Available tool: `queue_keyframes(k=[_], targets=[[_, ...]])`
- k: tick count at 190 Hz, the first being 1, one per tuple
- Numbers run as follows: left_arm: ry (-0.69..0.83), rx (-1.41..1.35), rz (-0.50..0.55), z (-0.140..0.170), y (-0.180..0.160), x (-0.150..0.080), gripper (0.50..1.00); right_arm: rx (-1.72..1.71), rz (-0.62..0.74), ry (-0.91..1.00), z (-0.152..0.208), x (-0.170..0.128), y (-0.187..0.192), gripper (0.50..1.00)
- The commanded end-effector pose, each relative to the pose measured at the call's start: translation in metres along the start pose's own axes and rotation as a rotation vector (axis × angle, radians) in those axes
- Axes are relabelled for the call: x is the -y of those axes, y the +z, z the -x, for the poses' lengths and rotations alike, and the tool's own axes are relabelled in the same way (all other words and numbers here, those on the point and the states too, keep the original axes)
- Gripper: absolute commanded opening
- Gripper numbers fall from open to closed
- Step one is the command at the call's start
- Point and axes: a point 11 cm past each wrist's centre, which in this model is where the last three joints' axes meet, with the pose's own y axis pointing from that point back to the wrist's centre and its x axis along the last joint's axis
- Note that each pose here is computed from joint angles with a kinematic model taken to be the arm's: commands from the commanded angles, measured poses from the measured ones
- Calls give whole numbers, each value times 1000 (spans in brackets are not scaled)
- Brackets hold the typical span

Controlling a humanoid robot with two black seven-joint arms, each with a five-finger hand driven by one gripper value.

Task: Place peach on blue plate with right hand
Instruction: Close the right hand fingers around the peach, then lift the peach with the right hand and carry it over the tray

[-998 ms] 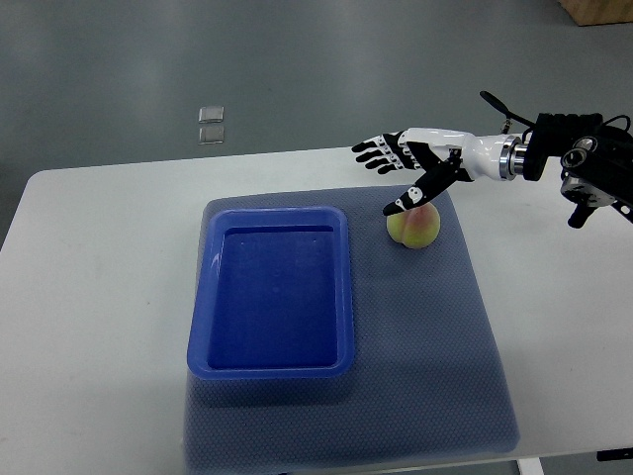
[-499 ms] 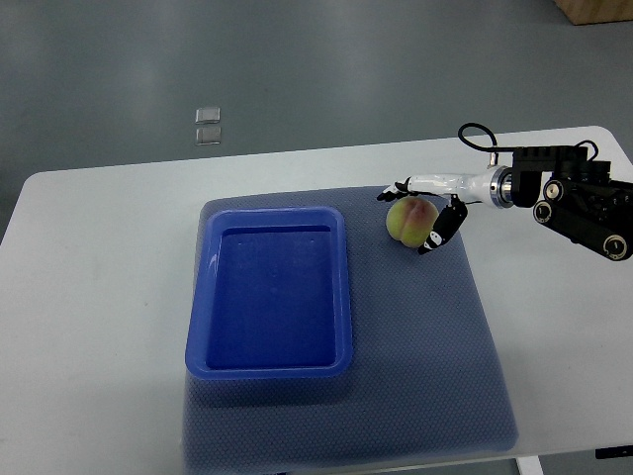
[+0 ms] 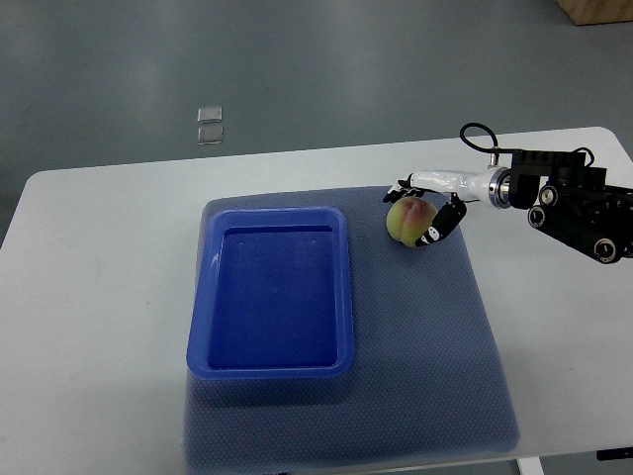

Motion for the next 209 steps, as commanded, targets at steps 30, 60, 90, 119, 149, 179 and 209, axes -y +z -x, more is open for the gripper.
queue_keyframes(k=[30, 60, 90, 119, 149, 179, 209], targets=[[0, 0, 0, 0, 0, 0, 1000, -22, 19, 5, 4, 0, 6, 797], [0, 0, 0, 0, 0, 0, 1000, -24, 20, 3, 5, 0, 6, 797], [0, 0, 0, 0, 0, 0, 1000, -24, 22, 1, 5, 0, 7, 742], [0, 0, 0, 0, 0, 0, 1000, -31, 19, 1, 4, 0, 6, 588], [0, 0, 0, 0, 0, 0, 1000, -46, 18, 1, 2, 0, 5, 545], [0, 0, 0, 0, 0, 0, 1000, -62, 0, 20, -11, 0, -4, 543], [0, 0, 0, 0, 0, 0, 1000, -86, -22, 50, -32, -2, -17, 531]])
